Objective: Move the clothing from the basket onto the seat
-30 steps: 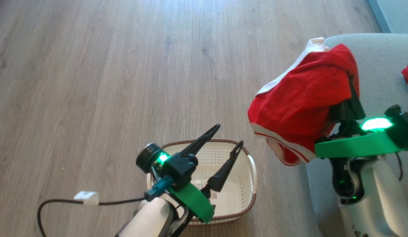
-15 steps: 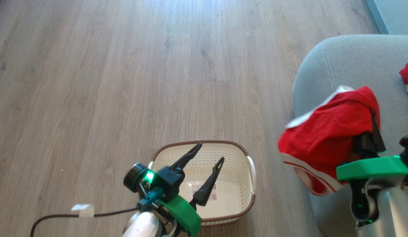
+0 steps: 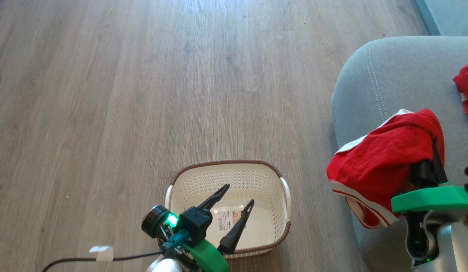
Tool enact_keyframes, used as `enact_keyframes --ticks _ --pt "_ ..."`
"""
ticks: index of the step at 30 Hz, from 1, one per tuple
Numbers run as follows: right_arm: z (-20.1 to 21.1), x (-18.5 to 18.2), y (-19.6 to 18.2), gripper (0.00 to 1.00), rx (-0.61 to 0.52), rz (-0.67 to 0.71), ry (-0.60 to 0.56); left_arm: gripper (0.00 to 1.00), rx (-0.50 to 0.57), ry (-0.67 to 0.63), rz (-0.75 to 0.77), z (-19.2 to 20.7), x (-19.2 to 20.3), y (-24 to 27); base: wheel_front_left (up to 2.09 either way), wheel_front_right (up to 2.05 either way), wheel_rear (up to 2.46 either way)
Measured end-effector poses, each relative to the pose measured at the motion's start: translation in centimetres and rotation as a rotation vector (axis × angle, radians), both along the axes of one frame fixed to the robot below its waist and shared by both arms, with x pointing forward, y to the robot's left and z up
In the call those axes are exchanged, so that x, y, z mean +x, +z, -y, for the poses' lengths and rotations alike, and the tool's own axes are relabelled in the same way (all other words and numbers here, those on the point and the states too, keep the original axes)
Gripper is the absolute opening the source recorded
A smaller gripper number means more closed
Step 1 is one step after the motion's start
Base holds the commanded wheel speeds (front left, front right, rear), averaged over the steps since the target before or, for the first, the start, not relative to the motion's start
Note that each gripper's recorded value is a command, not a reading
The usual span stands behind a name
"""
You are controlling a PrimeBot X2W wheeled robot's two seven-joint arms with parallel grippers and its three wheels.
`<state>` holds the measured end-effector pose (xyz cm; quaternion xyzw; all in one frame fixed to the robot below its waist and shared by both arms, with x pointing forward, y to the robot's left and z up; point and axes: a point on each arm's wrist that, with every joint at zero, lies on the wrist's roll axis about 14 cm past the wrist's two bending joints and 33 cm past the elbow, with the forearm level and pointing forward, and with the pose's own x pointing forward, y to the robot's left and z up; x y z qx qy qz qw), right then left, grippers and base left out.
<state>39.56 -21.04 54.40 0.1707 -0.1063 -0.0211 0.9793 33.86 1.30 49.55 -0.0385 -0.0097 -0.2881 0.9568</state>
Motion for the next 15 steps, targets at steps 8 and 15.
enact_keyframes --ticks 8,15 --pt "-0.04 0.05 -0.04 0.0 0.008 0.0 0.001 1.0 -0.001 0.011 0.0 -0.31 0.11 0.0 0.0 0.0 0.0" --pt "0.54 -0.28 0.06 0.0 0.008 0.002 -0.015 1.0 -0.004 0.018 0.0 -0.51 0.44 0.05 0.0 0.0 0.0"
